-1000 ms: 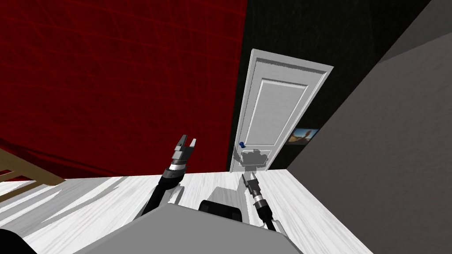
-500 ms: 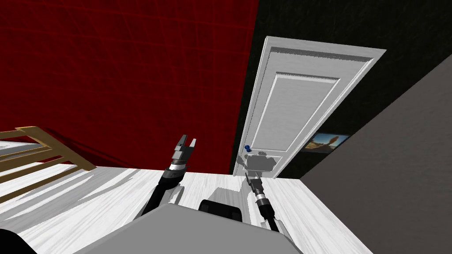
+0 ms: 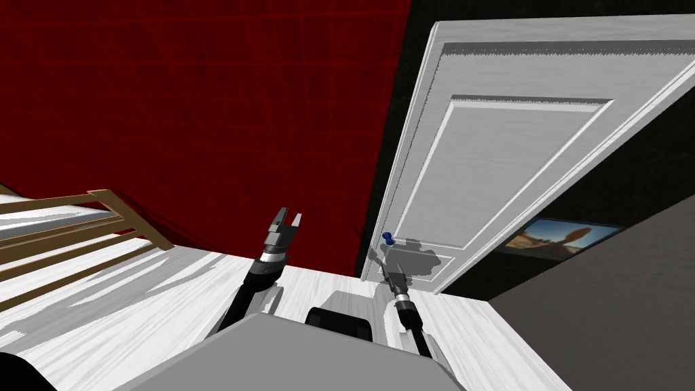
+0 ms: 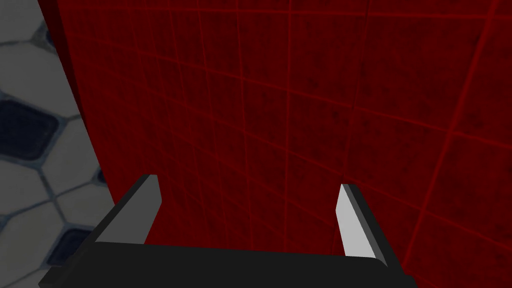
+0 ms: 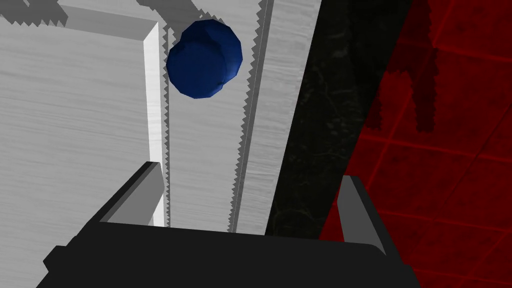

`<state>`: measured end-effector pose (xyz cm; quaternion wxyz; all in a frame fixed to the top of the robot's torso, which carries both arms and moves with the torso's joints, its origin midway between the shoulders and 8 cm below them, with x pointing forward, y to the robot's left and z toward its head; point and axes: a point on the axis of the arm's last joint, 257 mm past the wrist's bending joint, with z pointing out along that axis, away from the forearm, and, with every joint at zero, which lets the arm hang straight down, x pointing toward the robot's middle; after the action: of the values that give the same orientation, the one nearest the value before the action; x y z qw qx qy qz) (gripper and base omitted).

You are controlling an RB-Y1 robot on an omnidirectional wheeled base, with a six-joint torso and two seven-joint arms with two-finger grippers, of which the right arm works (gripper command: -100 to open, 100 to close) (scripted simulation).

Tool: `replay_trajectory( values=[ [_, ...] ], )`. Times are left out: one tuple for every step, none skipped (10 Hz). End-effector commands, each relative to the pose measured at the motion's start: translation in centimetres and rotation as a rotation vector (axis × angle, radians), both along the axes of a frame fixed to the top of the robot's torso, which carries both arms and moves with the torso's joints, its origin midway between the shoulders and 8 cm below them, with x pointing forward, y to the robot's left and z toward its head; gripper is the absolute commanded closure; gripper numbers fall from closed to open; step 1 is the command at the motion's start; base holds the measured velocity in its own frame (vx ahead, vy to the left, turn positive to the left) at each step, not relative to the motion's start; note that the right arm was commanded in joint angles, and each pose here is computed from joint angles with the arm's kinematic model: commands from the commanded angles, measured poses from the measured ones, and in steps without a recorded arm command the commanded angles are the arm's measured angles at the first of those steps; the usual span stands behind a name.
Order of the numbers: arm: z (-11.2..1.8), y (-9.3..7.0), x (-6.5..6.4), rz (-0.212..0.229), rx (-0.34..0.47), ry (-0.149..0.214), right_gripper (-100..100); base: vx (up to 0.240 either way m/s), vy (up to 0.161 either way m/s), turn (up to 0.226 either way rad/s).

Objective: Pull the door open

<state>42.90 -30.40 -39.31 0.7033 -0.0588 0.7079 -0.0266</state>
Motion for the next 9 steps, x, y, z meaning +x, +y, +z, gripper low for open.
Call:
replay_trajectory(
  values=[
    [0.1,-0.8,0.4,-0.036,0.0,-0.001,-100,0.171,-0.098,0.167],
    [0.1,-0.8,0.4,-0.036,0.0,-0.001,-100,0.117,-0.082,0.061],
    [0.1,-1.2,0.8,-0.067,0.005,-0.002,-100,0.14,-0.096,0.116],
    [0.0,-1.4,1.0,-0.081,0.01,-0.002,-100,0.159,-0.115,0.159],
    [0.0,-1.4,1.3,-0.101,0.018,-0.002,-100,0.164,-0.147,0.143],
    [0.0,-1.3,1.6,-0.118,0.027,-0.002,-100,0.152,-0.164,0.128],
    [-0.1,-1.0,1.9,-0.132,0.039,-0.002,-100,0.131,-0.176,0.106],
    [-0.1,-0.6,2.2,-0.141,0.05,-0.002,-100,0.1,-0.178,0.08],
    [-0.1,0.2,2.5,-0.151,0.068,-0.003,-100,0.048,-0.186,0.075]
  ],
)
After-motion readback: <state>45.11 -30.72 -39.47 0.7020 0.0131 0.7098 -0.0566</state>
